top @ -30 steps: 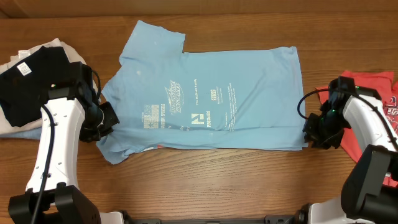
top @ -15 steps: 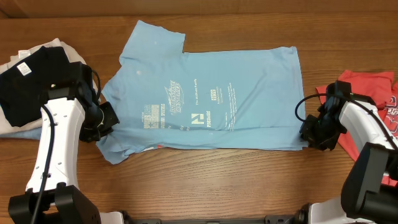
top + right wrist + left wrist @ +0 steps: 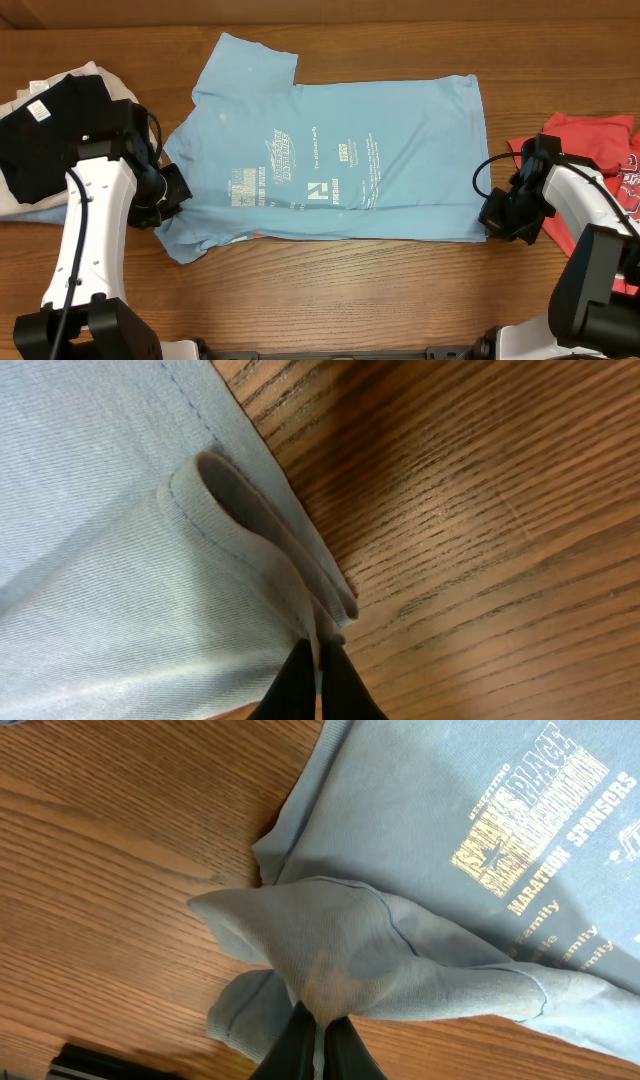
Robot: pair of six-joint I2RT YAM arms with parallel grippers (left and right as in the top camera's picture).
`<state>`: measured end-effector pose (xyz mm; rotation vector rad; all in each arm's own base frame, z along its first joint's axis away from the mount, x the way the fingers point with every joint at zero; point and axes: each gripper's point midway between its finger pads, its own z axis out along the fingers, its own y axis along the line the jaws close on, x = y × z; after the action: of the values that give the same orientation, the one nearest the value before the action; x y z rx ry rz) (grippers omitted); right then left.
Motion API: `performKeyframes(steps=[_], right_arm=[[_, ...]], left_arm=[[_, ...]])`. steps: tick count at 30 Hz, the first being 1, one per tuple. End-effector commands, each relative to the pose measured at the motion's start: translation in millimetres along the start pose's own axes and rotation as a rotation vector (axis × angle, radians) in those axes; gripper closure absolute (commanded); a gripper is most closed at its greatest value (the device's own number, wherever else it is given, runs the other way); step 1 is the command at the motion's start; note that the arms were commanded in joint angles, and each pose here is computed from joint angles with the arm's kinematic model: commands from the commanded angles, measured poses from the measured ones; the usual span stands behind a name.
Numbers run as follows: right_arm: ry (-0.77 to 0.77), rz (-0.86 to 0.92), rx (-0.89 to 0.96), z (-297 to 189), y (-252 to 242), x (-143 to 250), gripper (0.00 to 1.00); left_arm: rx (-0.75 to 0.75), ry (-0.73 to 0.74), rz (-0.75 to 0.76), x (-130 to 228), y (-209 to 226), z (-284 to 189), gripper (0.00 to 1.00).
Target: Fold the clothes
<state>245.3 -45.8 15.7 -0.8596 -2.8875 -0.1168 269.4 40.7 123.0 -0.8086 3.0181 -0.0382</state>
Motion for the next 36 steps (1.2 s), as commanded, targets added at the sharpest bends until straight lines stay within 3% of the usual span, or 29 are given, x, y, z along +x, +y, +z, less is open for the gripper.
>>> performKeyframes(steps=[1, 13, 20, 36], right_arm=[[0.0, 0.003, 0.001, -1.0, -0.1, -1.6, 0.96], [-0.2, -0.014, -0.067, -84.3, 27.8, -62.7, 0.96], [-0.226, -0.02, -0.076, -85.8, 30.5, -69.6, 0.96], [-0.253, -0.023, -0.085, -87.4, 32.8, -76.2, 0.96]], left_arm=[[-0.006, 0.008, 0.019, 0.5, 2.0, 2.9, 0.96], [0.036, -0.107, 0.02, -27.6, -8.5, 1.4, 0.96], [0.102, -0.118, 0.026, -35.6, -22.5, 4.7, 0.96], [0.087, -0.072, 0.029, -49.7, -28.9, 38.7, 0.96]])
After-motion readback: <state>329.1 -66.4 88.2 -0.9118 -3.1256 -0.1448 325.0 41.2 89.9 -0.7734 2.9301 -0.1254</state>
